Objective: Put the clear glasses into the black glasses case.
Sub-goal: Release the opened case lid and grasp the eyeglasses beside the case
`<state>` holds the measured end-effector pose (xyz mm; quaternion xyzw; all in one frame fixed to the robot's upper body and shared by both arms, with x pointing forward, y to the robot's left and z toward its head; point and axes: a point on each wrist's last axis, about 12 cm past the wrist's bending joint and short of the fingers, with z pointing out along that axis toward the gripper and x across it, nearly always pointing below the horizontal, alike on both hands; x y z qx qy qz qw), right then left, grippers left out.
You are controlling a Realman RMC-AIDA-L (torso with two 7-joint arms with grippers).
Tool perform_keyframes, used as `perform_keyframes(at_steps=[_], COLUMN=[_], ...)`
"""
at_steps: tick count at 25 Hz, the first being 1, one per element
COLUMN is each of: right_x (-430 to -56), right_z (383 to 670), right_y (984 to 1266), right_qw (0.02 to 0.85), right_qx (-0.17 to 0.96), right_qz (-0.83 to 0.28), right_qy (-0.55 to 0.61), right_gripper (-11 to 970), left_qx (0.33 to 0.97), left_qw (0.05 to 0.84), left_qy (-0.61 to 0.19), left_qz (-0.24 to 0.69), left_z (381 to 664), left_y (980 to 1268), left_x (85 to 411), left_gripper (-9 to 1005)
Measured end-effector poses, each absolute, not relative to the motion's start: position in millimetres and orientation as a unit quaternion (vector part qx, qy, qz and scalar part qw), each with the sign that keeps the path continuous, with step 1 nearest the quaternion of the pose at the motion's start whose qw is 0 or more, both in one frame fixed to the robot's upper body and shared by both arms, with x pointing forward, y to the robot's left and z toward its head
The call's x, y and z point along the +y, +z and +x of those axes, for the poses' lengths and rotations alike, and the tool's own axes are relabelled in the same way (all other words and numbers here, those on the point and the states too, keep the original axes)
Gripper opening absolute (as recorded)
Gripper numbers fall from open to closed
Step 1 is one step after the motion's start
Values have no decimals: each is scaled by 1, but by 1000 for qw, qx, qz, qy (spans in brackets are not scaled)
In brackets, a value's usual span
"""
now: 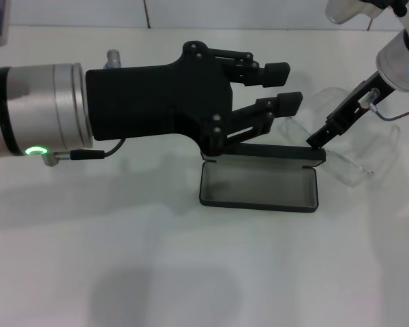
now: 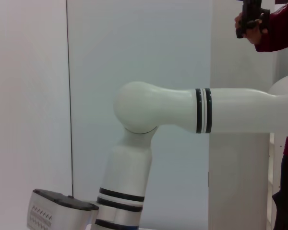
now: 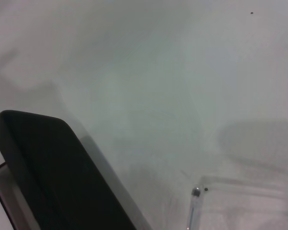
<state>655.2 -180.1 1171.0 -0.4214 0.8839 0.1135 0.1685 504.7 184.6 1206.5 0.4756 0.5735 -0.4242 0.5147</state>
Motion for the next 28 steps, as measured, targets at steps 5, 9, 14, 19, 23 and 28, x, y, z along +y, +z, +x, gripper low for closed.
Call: perform_keyframes(at_steps=[5,9,14,19,23,28], right_x=[-179,-180,-186,-190,-191,-192], right_z=[655,655,655,654,653,654], right_y=[1170,1168,1168,1166,1164,1165], right_qw=[168,165,162,158,155,157], right_qx=[883,884,889,891,892,892], right_qz=[-423,-422,-415,-412,-411,-411], right_qy=[111,111,106,106,104,102], right_gripper=[587,578,567,556,547,536], left_qx=[576,575,576,578,578,577], left_qw=[513,514,517,517,516,517], left_qy=[-425,-424,-421,-423,-424,-423], left_qz=[474,475,472,469,469,470], left_z=[506,506,506,507,508,508], left_y=[1204,1203,1203,1201,1201,1201], left_x=[185,185,188,189,188,188], left_gripper=[316,315,315,315,315,315])
